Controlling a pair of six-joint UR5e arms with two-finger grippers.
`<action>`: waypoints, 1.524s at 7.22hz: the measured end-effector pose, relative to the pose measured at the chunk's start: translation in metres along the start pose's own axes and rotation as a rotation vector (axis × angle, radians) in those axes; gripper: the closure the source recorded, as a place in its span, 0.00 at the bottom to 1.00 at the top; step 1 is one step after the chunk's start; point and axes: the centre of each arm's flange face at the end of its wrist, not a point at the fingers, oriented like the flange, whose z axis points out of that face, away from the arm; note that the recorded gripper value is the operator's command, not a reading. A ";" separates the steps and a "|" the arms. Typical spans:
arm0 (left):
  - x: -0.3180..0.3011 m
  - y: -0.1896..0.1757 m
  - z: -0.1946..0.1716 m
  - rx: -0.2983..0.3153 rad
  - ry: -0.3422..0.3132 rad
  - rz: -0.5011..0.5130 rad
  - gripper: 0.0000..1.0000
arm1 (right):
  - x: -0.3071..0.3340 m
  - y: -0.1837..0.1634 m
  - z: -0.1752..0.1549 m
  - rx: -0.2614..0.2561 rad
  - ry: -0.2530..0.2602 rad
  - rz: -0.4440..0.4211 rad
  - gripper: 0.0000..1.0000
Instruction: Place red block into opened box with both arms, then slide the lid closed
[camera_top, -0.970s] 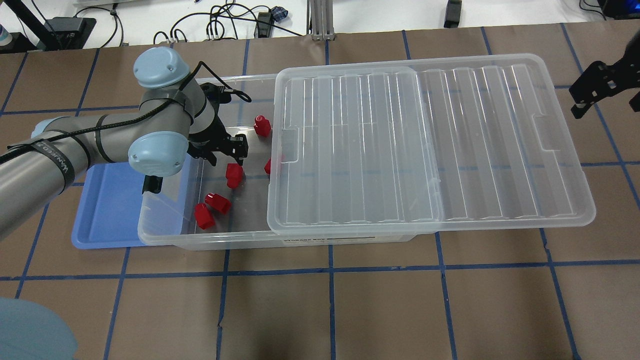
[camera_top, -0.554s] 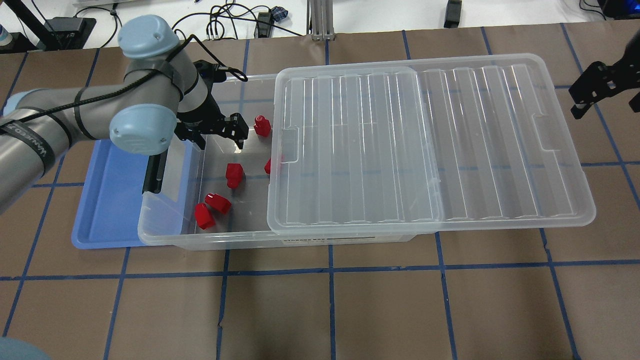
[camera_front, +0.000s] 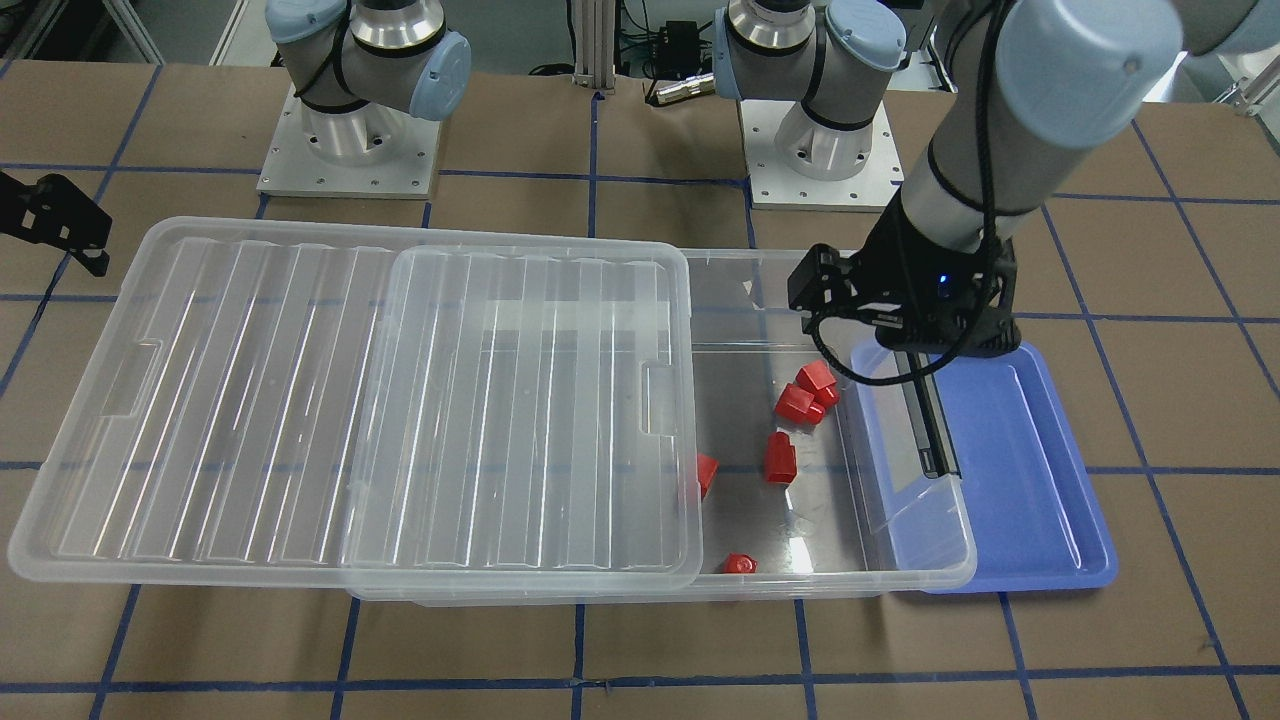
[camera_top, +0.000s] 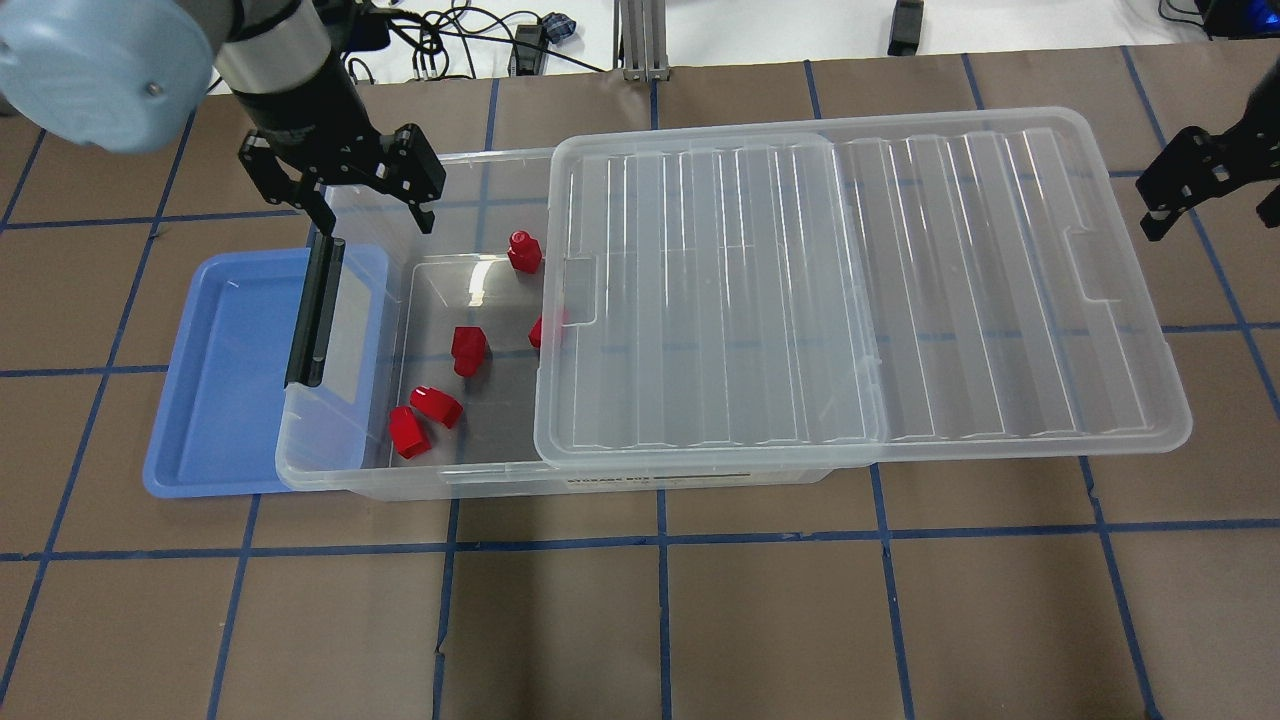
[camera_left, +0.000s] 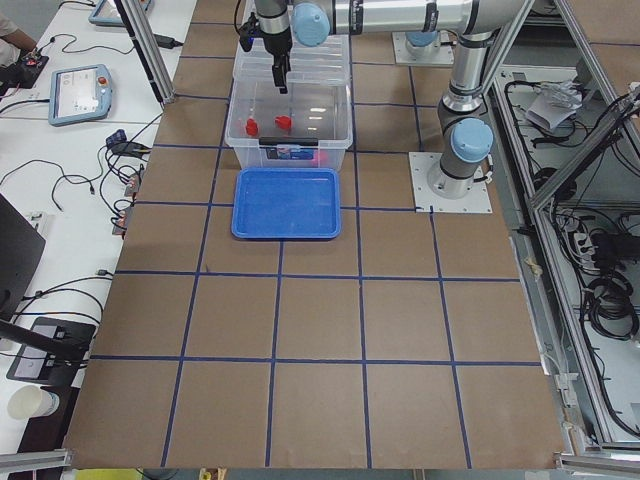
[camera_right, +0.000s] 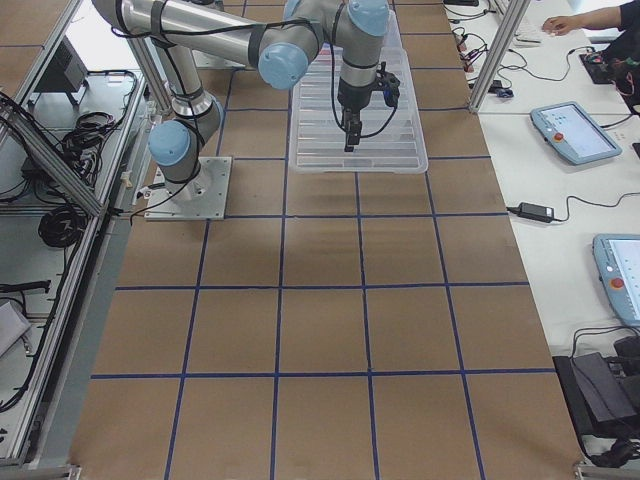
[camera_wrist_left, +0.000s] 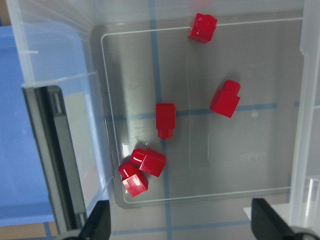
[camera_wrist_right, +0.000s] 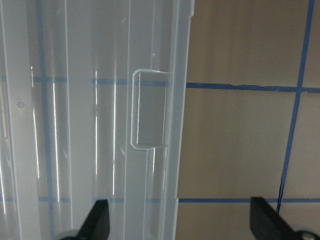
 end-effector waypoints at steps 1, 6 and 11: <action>0.002 0.017 -0.028 0.018 -0.006 0.007 0.00 | 0.001 -0.001 0.002 -0.003 0.002 -0.002 0.00; -0.011 0.036 -0.022 0.051 -0.013 -0.009 0.00 | 0.045 -0.007 0.047 -0.039 0.014 0.055 0.00; -0.010 0.039 -0.025 0.064 -0.014 -0.013 0.00 | 0.076 -0.030 0.102 -0.071 0.026 0.099 0.00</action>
